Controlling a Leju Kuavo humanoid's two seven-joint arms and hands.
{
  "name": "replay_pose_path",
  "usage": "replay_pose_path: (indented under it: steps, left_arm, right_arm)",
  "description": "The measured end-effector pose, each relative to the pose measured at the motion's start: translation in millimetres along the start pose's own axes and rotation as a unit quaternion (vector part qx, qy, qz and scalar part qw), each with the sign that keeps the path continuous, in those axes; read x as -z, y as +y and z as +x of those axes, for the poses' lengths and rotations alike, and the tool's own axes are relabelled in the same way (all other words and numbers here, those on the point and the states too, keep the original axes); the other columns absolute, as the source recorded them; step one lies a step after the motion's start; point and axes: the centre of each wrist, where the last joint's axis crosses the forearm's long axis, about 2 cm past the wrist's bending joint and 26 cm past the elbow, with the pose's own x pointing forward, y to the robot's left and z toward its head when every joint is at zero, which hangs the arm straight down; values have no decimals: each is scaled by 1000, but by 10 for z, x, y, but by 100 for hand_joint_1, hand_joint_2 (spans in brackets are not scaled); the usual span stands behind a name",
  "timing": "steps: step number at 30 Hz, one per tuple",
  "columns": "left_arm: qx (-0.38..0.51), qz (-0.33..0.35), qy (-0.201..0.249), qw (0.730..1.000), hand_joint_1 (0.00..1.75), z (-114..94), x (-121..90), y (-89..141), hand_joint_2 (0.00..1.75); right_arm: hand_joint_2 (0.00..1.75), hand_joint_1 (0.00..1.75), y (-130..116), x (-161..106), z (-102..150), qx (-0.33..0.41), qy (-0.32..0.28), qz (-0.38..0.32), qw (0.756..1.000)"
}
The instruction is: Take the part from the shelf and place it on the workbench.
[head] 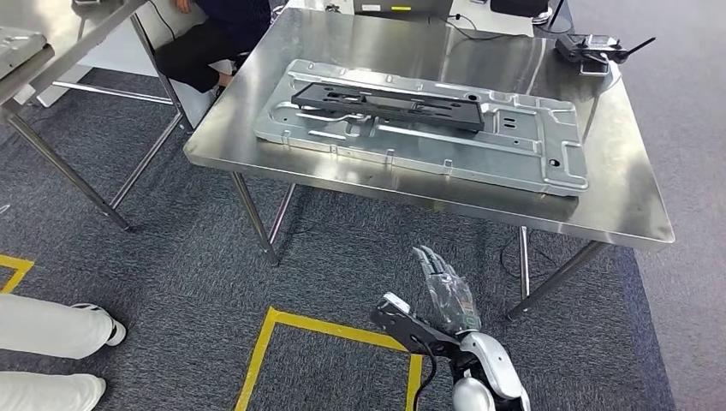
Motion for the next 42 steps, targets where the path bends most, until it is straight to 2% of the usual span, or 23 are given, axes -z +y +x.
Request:
replay_pose_path:
  steps: [2,5,8,11,13,16,19,23,25,29,31,36,42]
  left_arm:
    - [-10,3,-2,1000,0,18,-3,-28,0]
    - [-27,15,-1,1000,0,25,-24,-38,0]
    - [-39,28,4,999,0,19,-48,-24,0]
    - [-42,39,10,998,0,-7,-76,19,0]
    - [-42,45,11,998,0,-17,-90,38,0]
    - [-40,49,7,998,0,23,-79,36,0]
    - [-34,53,4,998,0,58,-71,-1,0]
    - [-29,53,0,998,0,96,-64,-57,0]
    - [-27,52,-1,998,0,101,-64,-67,0]
    - [-23,52,-4,998,0,119,-61,-89,0]
    - [-21,52,-6,998,0,143,-54,-106,0]
    - [-15,54,-7,998,0,157,-50,-112,0]
    - [-16,54,-4,998,0,147,-54,-114,0]
  right_arm:
    - [0,0,-19,-129,-43,41,13,-5,999]
    - [0,0,-7,-444,-224,138,60,-4,989]
    - [0,0,119,-935,-541,222,167,-43,960]
    - [0,0,407,-1576,-750,267,340,-98,896]
    - [0,0,585,-1837,-779,282,436,-103,849]
    - [0,0,793,-1990,-779,295,531,-76,791]
    - [0,0,1002,-2080,-795,324,594,-29,736]
    - [0,0,1284,-2210,-803,361,640,16,678]
    - [0,0,1372,-2243,-802,377,655,28,654]
    - [0,0,1521,-2253,-810,438,683,37,584]
    - [0,0,1596,-2244,-801,460,690,41,557]
    - [0,0,1755,-2178,-768,485,693,59,530]
    - [0,0,1848,-2171,-753,488,692,77,526]
